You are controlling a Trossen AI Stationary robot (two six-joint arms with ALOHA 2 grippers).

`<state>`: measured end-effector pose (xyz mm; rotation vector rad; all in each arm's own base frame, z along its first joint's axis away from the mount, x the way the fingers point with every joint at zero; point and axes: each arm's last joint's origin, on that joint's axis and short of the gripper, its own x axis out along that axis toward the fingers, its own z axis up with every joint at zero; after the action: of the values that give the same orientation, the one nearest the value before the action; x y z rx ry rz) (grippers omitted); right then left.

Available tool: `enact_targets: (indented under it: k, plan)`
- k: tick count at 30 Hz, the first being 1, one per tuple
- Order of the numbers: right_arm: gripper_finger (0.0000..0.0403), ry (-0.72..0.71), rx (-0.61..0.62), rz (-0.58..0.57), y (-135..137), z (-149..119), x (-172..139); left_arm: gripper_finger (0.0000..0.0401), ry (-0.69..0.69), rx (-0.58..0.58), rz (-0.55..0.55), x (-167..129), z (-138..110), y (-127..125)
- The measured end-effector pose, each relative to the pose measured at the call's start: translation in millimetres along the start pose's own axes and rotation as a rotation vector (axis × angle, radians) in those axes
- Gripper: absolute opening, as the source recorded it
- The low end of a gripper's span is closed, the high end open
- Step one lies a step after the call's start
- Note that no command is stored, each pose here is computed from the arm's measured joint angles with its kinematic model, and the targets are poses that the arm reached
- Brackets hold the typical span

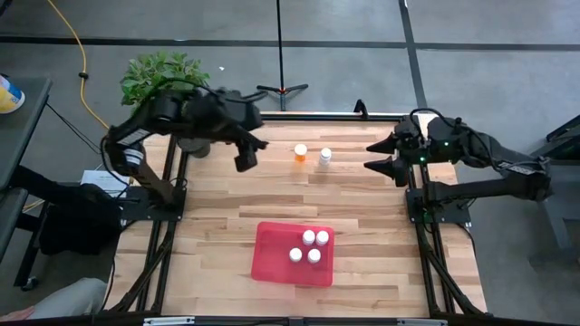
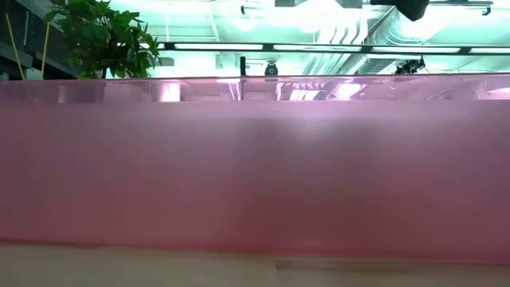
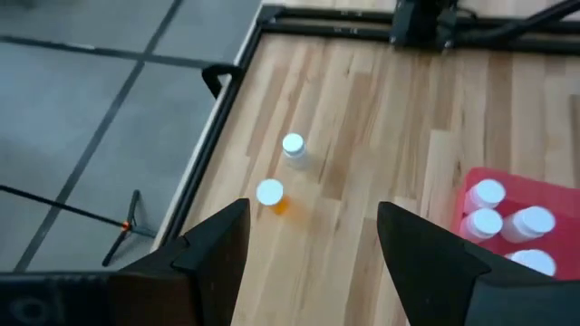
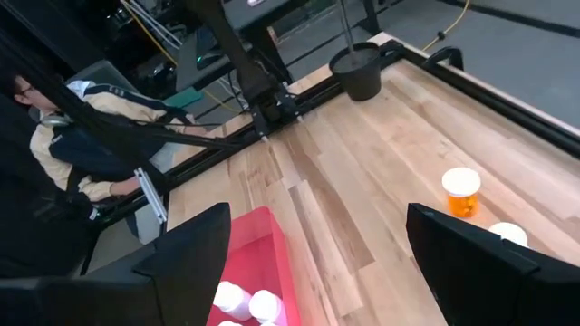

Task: Pick and place pill bottles into a basket
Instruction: Put the orange pill bottle into the red bin

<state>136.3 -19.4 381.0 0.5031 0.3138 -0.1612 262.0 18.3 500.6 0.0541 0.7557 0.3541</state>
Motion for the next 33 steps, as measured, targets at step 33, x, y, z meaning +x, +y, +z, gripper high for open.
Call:
enact_targets:
  k: [33]
  plan:
    - [0.0323,-0.008,-0.024,-0.035,-6.7,0.8,-5.7,0.0276,0.043,0.001,-0.326,140.3,15.5,90.2]
